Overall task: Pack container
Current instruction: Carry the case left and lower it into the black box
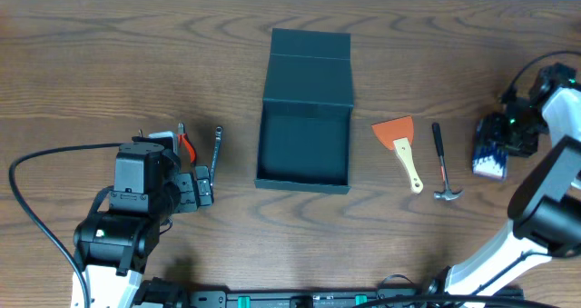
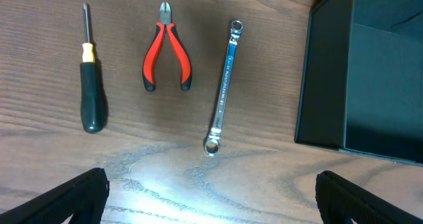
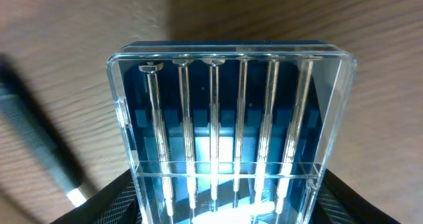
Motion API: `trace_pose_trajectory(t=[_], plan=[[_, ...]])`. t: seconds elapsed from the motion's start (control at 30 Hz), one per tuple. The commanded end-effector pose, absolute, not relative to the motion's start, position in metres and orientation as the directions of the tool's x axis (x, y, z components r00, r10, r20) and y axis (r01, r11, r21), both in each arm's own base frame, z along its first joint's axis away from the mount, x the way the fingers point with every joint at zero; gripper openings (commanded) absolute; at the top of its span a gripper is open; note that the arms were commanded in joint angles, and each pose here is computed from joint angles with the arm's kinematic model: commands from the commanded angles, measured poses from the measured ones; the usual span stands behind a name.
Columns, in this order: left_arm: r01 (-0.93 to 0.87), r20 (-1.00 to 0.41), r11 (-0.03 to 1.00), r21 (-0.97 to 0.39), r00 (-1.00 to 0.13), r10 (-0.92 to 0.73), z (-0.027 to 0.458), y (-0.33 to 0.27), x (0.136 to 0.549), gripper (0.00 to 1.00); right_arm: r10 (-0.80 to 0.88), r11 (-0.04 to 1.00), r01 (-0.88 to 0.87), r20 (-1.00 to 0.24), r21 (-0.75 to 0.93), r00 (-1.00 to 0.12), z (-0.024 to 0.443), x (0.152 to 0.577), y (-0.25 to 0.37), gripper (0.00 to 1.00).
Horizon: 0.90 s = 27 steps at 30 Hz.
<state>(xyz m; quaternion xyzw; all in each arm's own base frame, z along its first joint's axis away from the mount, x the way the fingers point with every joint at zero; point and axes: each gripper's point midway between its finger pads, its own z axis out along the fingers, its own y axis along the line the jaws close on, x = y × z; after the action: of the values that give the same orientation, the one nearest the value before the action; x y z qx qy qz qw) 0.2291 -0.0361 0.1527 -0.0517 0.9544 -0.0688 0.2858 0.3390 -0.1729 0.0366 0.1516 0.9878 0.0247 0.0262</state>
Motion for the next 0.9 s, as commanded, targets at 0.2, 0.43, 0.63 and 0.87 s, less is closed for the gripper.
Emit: trace_pose_trajectory(t=[0.2,0.43,0.63,0.87], plan=[[-0.064,-0.553,0.982,-0.176,-0.819,-0.152,0.161,-0.037,0.232,0.99,0.279,0.959,0.281,-0.295,0.038,-0.914,0.142,0.348,-0.151,0.01],[-0.064,-0.553,0.982,-0.176,-0.819,-0.152,0.161,-0.037,0.232,0.99,0.075,0.997,0.081,-0.486,0.008,-0.871,0.216,0.359,-0.076,0.01],[-0.064,-0.553,0.982,-0.176,-0.819,-0.152,0.161,-0.037,0.232,0.98,-0.217,0.967,-0.254,-0.611,-0.027,-0.761,0.259,0.36,0.042,0.01],[-0.064,-0.552,0.982,-0.176,-0.82,-0.152,0.161,-0.037,0.232,0.99,-0.532,0.748,-0.654,-0.692,-0.113,-0.488,0.277,0.337,0.189,0.01]])
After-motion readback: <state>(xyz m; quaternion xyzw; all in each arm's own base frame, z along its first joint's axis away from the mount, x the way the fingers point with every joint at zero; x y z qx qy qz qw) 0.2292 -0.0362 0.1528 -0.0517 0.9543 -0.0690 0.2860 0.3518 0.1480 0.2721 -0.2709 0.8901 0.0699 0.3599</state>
